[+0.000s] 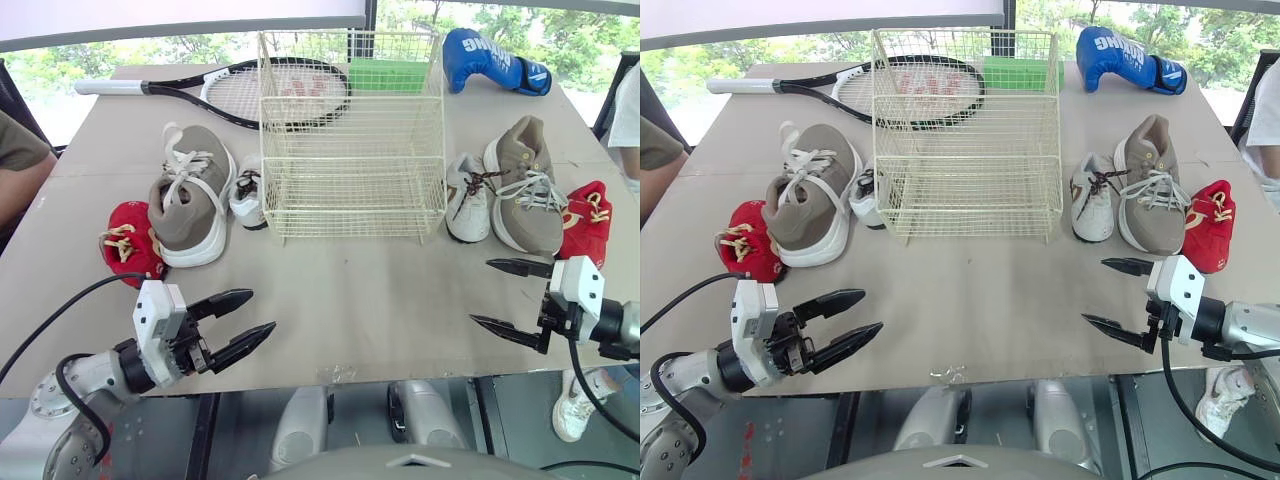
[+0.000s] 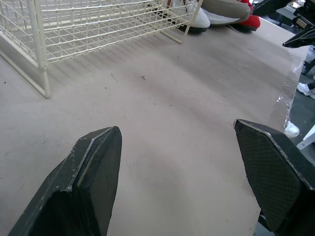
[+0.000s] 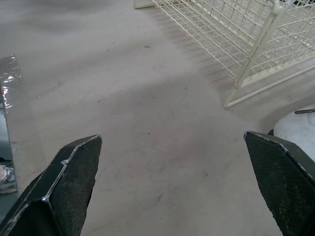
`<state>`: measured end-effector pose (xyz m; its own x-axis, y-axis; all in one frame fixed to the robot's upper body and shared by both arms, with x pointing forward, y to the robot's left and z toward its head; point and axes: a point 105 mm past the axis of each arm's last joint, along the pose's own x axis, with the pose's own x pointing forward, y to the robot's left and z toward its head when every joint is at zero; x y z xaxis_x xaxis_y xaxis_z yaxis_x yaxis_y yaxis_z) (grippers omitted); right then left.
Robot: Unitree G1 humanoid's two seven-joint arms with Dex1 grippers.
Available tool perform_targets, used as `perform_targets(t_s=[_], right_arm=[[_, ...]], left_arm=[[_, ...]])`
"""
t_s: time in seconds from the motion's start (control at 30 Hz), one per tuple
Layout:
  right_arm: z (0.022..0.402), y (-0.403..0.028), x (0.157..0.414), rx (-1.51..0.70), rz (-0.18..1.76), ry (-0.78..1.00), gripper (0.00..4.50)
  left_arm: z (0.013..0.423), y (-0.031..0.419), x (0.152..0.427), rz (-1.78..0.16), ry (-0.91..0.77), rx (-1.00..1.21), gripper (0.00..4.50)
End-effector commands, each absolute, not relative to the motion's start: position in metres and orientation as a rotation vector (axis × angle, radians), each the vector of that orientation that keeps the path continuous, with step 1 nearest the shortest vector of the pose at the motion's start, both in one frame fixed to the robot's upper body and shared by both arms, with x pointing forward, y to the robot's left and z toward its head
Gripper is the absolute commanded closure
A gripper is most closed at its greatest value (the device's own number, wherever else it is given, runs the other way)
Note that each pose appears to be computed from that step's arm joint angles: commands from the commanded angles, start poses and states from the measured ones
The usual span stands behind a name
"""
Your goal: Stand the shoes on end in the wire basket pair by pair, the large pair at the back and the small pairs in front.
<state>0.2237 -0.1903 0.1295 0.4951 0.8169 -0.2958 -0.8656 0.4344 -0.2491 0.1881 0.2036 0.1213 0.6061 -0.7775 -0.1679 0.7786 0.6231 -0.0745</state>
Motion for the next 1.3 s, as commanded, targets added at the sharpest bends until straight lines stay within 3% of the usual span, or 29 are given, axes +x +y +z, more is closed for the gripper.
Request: perform_targets(t_s=[0.03, 0.17, 0.27, 0.5, 0.67, 0.8, 0.9, 1.0, 1.13, 1.23, 1.3], right_arm=[[0.138, -0.177, 0.225, -0.374, 1.07, 0.07, 0.0], [0.142, -0.155, 0.229, -0.312, 1.078, 0.006, 0.0], [0.173, -0.131, 0.237, -0.154, 1.078, -0.132, 0.0], [0.204, -0.091, 0.223, -0.193, 1.338, -0.186, 0.0], [0.215, -0.078, 0.229, -0.239, 1.381, -0.225, 0.0], [0.219, -0.081, 0.258, -0.409, 1.196, -0.207, 0.0], [0.215, -0.079, 0.272, -0.49, 1.211, -0.093, 0.0], [0.208, -0.076, 0.29, -0.525, 1.212, 0.053, 0.0], [0.197, -0.07, 0.311, -0.641, 1.217, 0.168, 0.0], [0.187, -0.067, 0.327, -0.702, 1.202, 0.227, 0.77], [0.181, -0.067, 0.333, -0.749, 1.207, 0.253, 1.71]], left_arm=[[0.13, 0.198, 0.199, -0.871, 0.132, 0.003, 0.55], [0.141, 0.197, 0.216, -0.763, 0.057, -0.068, 0.55], [0.153, 0.207, 0.228, -0.589, -0.014, -0.145, 0.55], [0.177, 0.252, 0.219, -0.18, -0.056, -0.081, 0.55], [0.178, 0.27, 0.217, -0.095, 0.004, -0.002, 0.55], [0.195, 0.202, 0.211, -0.47, -0.041, -0.064, 0.55], [0.196, 0.17, 0.194, -0.725, -0.011, -0.054, 0.55], [0.201, 0.157, 0.184, -0.909, 0.009, -0.004, 0.55], [0.205, 0.155, 0.184, -1.013, 0.016, 0.071, 0.55], [0.204, 0.154, 0.185, -1.033, 0.016, 0.088, 0.49], [0.202, 0.155, 0.185, -1.019, 0.014, 0.082, 0.49]])
